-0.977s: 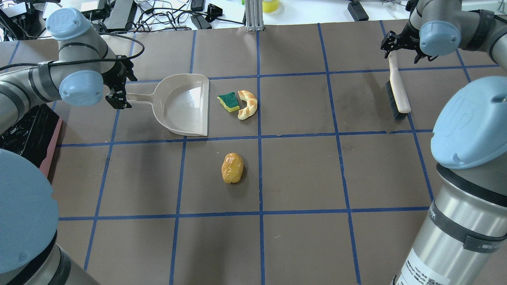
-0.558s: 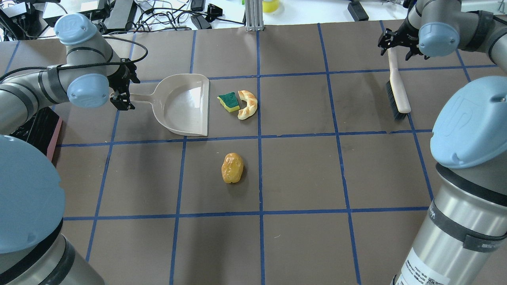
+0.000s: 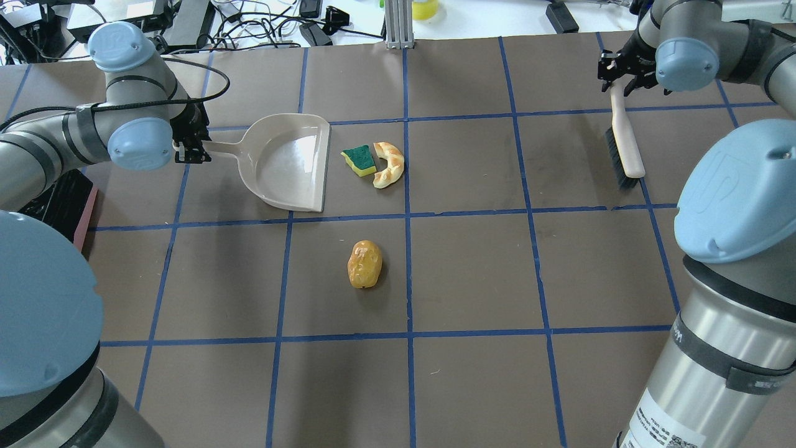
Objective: Sweep and dump trash into bin
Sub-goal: 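Grasp the dustpan handle with left gripper while right grasps brush handle, then lift the brush with the right gripper and carry it toward the dustpan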
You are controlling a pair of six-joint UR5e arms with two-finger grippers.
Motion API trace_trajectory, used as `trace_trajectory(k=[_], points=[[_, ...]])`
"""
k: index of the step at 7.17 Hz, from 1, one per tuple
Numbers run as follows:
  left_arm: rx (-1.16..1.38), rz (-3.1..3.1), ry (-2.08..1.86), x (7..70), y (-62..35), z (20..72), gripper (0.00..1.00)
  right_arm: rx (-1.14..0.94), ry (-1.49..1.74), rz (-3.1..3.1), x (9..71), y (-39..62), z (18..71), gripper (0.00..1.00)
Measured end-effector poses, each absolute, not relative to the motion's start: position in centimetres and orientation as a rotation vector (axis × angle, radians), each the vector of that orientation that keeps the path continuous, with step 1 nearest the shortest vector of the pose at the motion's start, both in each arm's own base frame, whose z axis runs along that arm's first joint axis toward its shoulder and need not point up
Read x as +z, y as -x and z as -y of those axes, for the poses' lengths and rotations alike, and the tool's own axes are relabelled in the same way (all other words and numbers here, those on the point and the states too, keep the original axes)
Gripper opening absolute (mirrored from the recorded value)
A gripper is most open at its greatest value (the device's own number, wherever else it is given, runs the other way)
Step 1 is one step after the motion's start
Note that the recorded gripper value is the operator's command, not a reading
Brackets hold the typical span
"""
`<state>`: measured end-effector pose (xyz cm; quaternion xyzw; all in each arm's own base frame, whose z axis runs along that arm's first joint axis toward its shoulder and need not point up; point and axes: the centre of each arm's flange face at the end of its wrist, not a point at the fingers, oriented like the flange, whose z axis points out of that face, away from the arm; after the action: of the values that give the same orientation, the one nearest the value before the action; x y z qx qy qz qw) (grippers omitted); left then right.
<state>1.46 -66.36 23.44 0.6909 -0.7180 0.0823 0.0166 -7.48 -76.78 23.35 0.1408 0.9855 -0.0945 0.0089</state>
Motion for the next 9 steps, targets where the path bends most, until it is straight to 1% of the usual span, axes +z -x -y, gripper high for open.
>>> trace_trajectory(k=[4,5,9], points=[[0.326,2.267,-2.144,24.9,-1.4,66.1,0.0,-0.302,-0.414,-3.082,23.8,7.0,76.7,0.0],[0.352,2.286,-2.162,24.8,-1.7,66.0,0.0,-0.316,-0.388,-3.083,24.3,5.4,76.8,0.0],[0.44,2.316,-2.203,25.3,-1.5,66.2,0.0,-0.365,-0.186,-3.079,25.9,-6.8,76.7,0.0]])
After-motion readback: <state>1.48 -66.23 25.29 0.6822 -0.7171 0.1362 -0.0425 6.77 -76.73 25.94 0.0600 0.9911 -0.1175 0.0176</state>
